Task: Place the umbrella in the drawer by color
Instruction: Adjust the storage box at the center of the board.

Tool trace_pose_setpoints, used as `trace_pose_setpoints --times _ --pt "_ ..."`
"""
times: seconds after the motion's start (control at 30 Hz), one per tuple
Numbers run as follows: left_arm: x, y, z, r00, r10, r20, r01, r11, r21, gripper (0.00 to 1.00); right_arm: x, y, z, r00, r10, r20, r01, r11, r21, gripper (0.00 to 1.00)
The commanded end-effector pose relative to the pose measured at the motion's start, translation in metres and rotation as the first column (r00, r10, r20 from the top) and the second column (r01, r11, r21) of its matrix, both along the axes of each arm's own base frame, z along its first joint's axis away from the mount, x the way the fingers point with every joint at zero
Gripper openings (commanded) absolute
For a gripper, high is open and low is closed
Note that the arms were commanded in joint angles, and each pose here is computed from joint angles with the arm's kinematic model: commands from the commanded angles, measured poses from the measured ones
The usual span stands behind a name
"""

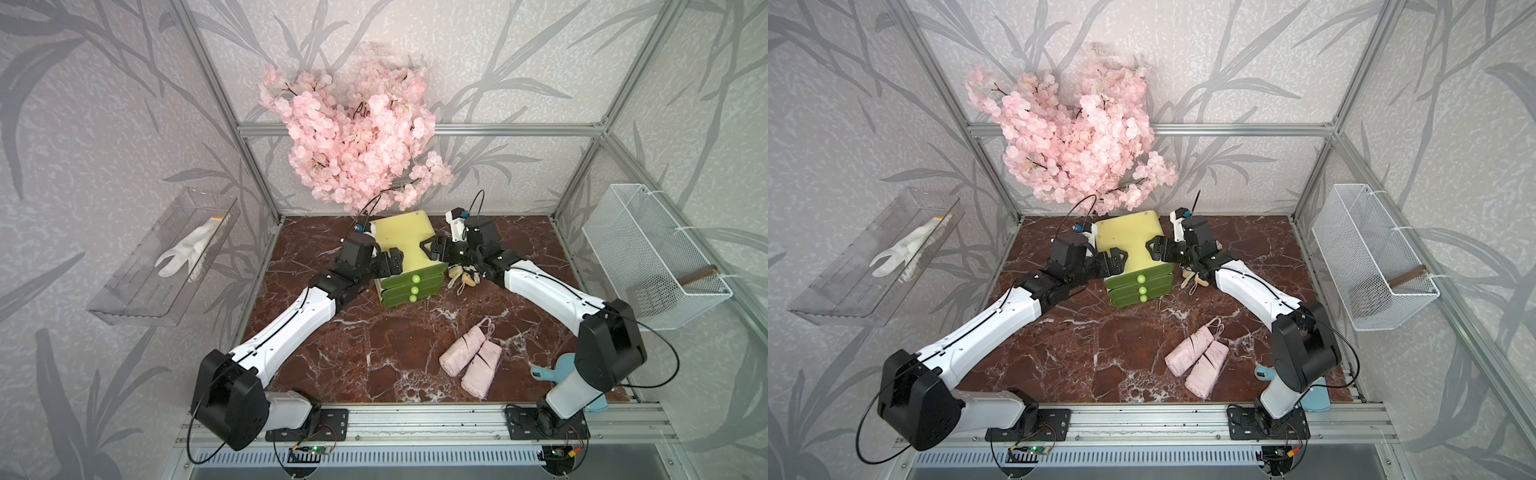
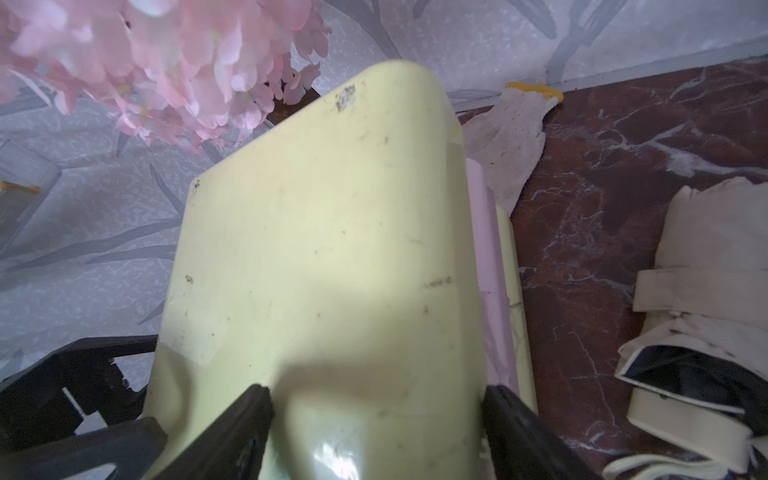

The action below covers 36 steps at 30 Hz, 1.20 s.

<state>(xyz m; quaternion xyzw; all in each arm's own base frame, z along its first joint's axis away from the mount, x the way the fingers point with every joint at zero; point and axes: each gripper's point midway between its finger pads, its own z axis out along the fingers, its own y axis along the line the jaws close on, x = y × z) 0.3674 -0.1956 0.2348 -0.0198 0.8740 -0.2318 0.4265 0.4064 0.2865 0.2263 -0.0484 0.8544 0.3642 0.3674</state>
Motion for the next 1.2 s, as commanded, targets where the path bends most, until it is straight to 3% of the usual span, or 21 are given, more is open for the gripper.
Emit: trace_pose_setpoints --times 0.0,0.2,0.37,0.5,0.77,1.17 --pt "-0.013 -0.022 0.020 0.995 -0.086 0.048 0.089 0.994 -0.064 0.99 -0.042 0.028 0.000 0.990 0.127 -0.059 -0.124 0.991 0.044 0.83" --pt "-0.013 -0.016 0.015 0.997 -0.068 0.044 0.070 0.997 -0.035 0.99 -0.041 0.024 0.008 0.994 0.105 -0.042 -0.104 0.994 0.020 0.83" --pt "-0.017 -0.015 0.022 0.995 -0.075 0.061 0.078 0.996 -0.044 0.99 -0.037 0.011 0.015 0.997 0.073 0.000 -0.072 0.994 -0.081 0.83" --pt "-0.012 -0.003 0.037 0.995 -0.061 0.078 0.059 0.998 0.029 1.00 -0.037 -0.012 0.039 0.995 0.033 0.094 -0.016 0.984 -0.176 0.83" --pt "0.028 0.034 0.057 0.999 -0.021 0.039 0.022 1.000 -0.014 1.00 -0.063 -0.062 0.076 0.969 -0.043 0.242 0.107 0.961 -0.257 0.84" --pt "0.098 0.049 0.030 0.994 -0.060 0.088 0.055 0.997 0.055 1.00 -0.135 -0.061 0.023 0.984 0.043 0.174 0.000 0.971 -0.241 0.82"
